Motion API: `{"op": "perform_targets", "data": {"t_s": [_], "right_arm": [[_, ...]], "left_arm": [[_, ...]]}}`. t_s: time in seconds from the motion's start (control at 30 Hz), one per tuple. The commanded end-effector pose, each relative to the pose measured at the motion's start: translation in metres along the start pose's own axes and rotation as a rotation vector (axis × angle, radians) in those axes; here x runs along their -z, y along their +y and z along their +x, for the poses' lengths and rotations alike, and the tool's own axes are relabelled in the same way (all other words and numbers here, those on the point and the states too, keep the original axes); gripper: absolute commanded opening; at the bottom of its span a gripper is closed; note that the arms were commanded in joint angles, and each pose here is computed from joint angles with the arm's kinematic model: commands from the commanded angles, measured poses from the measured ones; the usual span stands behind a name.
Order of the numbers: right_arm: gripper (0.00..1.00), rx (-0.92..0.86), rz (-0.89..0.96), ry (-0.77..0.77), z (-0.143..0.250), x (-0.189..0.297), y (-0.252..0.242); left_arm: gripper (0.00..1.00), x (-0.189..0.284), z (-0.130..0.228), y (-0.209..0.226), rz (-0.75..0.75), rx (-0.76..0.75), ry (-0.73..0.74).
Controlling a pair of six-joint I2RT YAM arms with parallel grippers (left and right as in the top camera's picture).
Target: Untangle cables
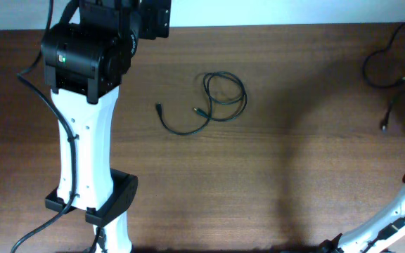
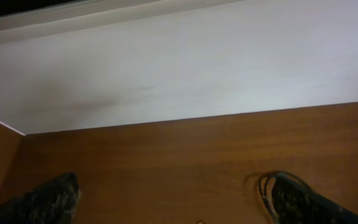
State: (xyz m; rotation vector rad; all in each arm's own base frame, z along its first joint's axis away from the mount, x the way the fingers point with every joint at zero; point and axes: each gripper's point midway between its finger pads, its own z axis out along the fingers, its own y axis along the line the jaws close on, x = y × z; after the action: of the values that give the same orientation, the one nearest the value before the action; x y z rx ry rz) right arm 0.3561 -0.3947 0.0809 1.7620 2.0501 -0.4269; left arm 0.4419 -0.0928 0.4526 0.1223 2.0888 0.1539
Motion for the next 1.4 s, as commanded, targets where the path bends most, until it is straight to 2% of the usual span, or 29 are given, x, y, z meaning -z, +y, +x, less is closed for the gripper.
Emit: {"op": "perform_targets", "data": {"t_s": [0.0, 0.17, 0.23, 0.43, 0.67, 0.8, 0.93, 1.03, 1.1, 1.2, 1.37], "right_arm": [[0.99, -0.024, -0.128, -0.142, -0.058, 0.092, 0.012], [0.99, -0.011, -0.307, -0.106, -0.061, 0.162, 0.027], [0.99, 0.053, -0.395, -0.087, -0.054, 0.184, 0.038], [0.99, 0.461, -0.652, -0.050, 0.007, 0.235, 0.105], [0.99, 0.811, -0.844, -0.017, 0.137, 0.304, 0.195], [0.99, 0.969, -0.903, -0.012, 0.218, 0.339, 0.225], [0.99, 1.283, -0.969, -0.010, 0.317, 0.360, 0.240], [0.99, 1.649, -1.043, -0.015, 0.394, 0.363, 0.235], [0.99, 1.759, -1.043, 0.000, 0.424, 0.355, 0.233], [0.99, 1.811, -1.041, 0.047, 0.454, 0.338, 0.235], [0.99, 1.853, -1.060, 0.225, 0.504, 0.300, 0.231]], "left_arm": [[1.00, 0.002, 0.000, -0.003, 0.023, 0.014, 0.001], [1.00, 0.002, 0.001, -0.003, 0.023, 0.013, 0.003], [1.00, 0.002, 0.001, -0.004, 0.030, 0.012, 0.005], [1.00, 0.002, 0.002, -0.008, 0.051, 0.012, 0.007], [0.99, 0.002, 0.002, -0.008, 0.051, 0.012, 0.006], [0.99, 0.002, 0.002, -0.008, 0.051, 0.012, 0.007], [0.99, 0.002, 0.005, -0.008, 0.050, 0.008, 0.018], [0.99, 0.002, 0.009, -0.007, 0.047, 0.002, 0.036], [0.99, 0.002, 0.012, -0.007, 0.047, -0.002, 0.046], [0.99, 0.002, 0.013, -0.007, 0.047, -0.004, 0.054], [0.99, 0.002, 0.014, -0.007, 0.047, -0.004, 0.054]]}}
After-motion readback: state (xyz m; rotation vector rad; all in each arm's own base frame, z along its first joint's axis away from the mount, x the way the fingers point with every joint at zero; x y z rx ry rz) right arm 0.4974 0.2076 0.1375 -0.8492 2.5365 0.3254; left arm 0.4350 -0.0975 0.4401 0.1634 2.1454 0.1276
